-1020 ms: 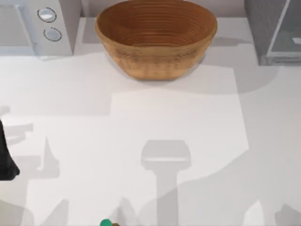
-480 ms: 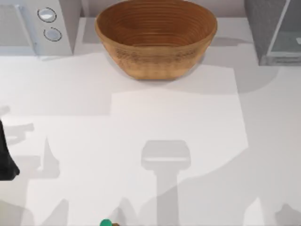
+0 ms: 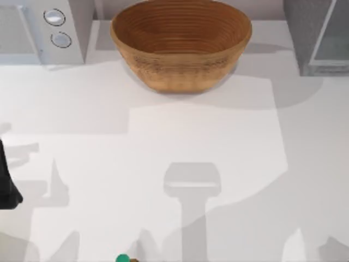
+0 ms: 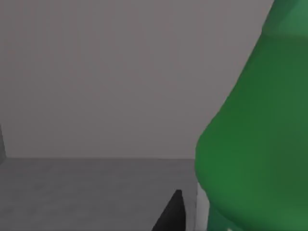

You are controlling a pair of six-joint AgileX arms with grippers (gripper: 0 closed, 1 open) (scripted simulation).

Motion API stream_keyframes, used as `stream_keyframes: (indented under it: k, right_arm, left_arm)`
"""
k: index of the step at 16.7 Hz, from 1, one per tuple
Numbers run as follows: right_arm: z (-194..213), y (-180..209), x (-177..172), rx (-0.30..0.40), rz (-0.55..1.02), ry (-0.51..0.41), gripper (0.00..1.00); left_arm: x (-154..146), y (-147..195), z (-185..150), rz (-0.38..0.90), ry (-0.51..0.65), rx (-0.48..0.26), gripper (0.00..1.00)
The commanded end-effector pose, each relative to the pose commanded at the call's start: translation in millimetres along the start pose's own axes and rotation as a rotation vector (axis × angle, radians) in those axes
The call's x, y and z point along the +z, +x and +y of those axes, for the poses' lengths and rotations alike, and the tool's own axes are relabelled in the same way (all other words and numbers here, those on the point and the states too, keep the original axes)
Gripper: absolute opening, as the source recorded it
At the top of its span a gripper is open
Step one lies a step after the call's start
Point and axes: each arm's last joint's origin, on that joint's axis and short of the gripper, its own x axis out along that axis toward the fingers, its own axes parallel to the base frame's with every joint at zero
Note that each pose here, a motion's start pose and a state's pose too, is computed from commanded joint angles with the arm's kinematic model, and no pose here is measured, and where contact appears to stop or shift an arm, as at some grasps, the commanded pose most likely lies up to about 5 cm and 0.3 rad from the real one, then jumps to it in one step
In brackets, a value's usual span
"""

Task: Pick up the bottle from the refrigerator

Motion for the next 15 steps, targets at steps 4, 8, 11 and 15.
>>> stream_keyframes:
  k: [4,8,11,15]
  right_arm:
    - [0.0,0.0,0.0,0.0,0.0,0.0,0.0]
    - [0.0,0.0,0.0,0.0,0.0,0.0,0.0]
    - [-1.4,-0.4,1.3,-0.002,0.0,0.001,0.0]
    - [-1.6,0.0,25.5,-0.002,0.007,0.002,0.0]
  left_arm:
    - [0.0,0.0,0.0,0.0,0.0,0.0,1.0]
    - [0.0,0.0,0.0,0.0,0.0,0.0,1.0]
    - [0.0,0.0,0.0,0.0,0.0,0.0,1.0]
    - [0.0,0.0,0.0,0.0,0.0,0.0,1.0]
